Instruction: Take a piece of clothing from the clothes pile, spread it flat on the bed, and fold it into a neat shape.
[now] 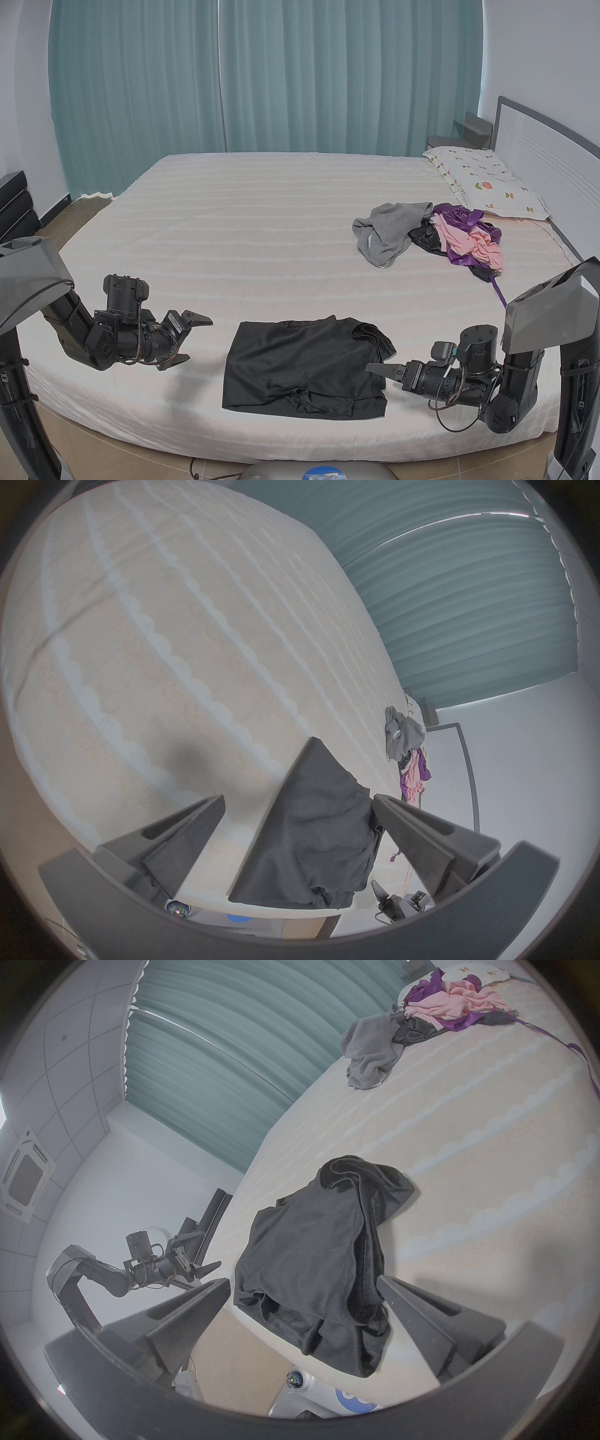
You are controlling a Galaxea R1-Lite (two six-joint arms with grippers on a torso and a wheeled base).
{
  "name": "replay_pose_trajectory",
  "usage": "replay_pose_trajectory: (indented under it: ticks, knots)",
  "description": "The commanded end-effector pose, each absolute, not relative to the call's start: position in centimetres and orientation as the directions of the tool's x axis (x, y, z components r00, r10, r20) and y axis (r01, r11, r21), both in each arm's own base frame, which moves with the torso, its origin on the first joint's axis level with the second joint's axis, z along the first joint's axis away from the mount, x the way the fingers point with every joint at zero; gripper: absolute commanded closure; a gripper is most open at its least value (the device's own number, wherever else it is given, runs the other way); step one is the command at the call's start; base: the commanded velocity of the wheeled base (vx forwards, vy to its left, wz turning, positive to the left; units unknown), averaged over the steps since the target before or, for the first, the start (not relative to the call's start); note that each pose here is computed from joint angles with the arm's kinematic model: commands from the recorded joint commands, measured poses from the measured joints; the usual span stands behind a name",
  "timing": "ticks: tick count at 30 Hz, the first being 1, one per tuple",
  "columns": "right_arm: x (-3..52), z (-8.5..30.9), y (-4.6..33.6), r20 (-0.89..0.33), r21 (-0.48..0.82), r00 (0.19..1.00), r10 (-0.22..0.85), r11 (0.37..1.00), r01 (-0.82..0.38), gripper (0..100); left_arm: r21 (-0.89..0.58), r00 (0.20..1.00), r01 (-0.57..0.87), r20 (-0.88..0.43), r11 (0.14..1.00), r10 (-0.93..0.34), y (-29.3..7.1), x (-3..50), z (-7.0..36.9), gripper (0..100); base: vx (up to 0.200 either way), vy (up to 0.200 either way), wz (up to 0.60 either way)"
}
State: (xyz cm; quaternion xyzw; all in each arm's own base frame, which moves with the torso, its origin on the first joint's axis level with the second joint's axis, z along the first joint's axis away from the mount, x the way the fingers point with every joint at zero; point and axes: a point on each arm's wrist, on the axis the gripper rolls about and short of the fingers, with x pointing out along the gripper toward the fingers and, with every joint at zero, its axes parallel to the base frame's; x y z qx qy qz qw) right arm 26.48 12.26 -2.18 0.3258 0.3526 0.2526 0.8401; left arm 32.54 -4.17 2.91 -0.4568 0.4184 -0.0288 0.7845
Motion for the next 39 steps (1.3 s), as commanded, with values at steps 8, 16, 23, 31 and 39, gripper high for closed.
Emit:
replay_pose_trajectory:
  ticks: [8, 16, 23, 31, 39]
  knots:
    - [28.5, -1.4, 10.5, -0.379, 0.722, 0.696, 0.610, 0.665, -0.190, 0, -0.737, 0.642, -0.344, -0.636, 0.581, -0.428, -4.2, 32.6, 2.6, 0, 0.000, 0.075, 0.00]
    - [28.2, -2.7, 11.1, -0.449, 0.695, 0.651, 0.613, 0.697, -0.177, 0, -0.736, 0.641, -0.343, -0.637, 0.583, -0.428, -4.2, 32.6, 2.6, 0, 0.000, 0.200, 0.00]
    - [27.9, -3.4, 10.9, -0.477, 0.663, 0.638, 0.604, 0.724, -0.190, 0, -0.734, 0.640, -0.340, -0.639, 0.588, -0.427, -4.2, 32.6, 2.5, 0, 0.000, 0.029, 0.00]
    - [27.7, -4.2, 9.8, -0.507, 0.628, 0.641, 0.577, 0.756, -0.184, 0, -0.734, 0.639, -0.341, -0.640, 0.588, -0.427, -4.2, 32.5, 2.5, 0, 0.000, 0.000, 0.00]
    - [27.1, -4.3, 9.4, -0.531, 0.605, 0.646, 0.548, 0.779, -0.164, 0, -0.734, 0.640, -0.339, -0.639, 0.589, -0.427, -4.2, 32.6, 2.5, 0, 0.000, 0.000, 0.00]
